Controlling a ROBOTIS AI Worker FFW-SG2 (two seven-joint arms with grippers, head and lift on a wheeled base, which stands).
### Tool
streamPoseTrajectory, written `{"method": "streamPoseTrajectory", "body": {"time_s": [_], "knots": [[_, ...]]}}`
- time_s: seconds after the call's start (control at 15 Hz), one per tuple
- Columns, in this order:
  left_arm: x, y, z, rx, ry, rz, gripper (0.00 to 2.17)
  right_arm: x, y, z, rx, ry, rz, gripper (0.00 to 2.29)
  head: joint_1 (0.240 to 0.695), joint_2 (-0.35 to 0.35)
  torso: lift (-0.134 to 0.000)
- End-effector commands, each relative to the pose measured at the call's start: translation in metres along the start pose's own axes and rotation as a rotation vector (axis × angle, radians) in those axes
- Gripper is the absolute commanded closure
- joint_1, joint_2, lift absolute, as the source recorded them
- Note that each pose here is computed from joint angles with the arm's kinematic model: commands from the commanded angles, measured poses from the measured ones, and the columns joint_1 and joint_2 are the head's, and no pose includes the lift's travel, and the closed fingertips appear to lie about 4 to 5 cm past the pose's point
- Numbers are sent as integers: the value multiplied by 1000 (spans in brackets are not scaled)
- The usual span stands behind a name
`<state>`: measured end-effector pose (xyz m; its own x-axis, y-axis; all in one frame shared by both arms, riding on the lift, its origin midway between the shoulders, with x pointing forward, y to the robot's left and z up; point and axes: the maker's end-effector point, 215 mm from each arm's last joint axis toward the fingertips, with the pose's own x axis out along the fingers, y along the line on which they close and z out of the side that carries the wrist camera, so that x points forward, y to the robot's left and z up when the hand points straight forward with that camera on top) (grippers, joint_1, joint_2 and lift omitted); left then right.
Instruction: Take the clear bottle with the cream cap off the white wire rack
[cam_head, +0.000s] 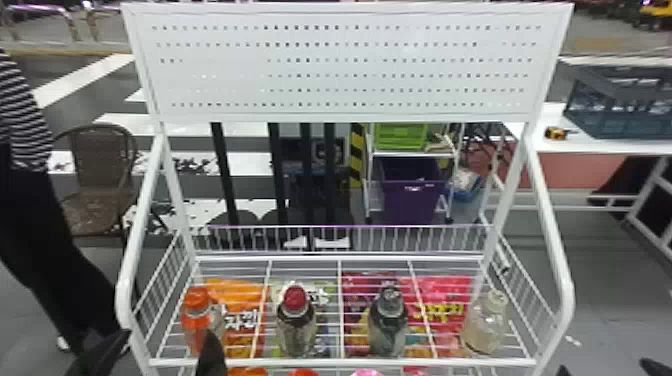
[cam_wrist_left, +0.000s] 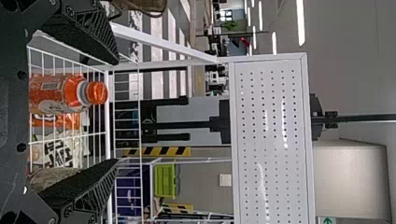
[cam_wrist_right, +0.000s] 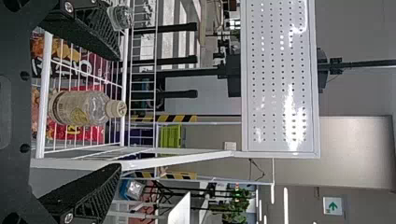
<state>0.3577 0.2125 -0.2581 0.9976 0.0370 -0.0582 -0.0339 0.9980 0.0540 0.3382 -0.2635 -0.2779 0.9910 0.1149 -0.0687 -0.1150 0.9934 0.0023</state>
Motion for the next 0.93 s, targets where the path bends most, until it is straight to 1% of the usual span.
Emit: {"method": "streamPoseTrajectory", "body": {"time_s": [0.0, 0.6, 0.73, 0.87], "knots": [[0, 0, 0, 0, 0, 0, 144, 0, 0, 2, 0, -2, 0, 87, 499, 0, 0], [-1, -1, 3, 0, -3, -2, 144, -1, 4, 1, 0, -2, 17, 87, 499, 0, 0], [-2, -1, 4, -1, -4, -3, 144, 1, 0, -7, 3, 5, 3, 87, 499, 0, 0], [-1, -2, 5, -3, -7, -6, 144, 16, -2, -26, -21, -29, -4, 87, 499, 0, 0]]}}
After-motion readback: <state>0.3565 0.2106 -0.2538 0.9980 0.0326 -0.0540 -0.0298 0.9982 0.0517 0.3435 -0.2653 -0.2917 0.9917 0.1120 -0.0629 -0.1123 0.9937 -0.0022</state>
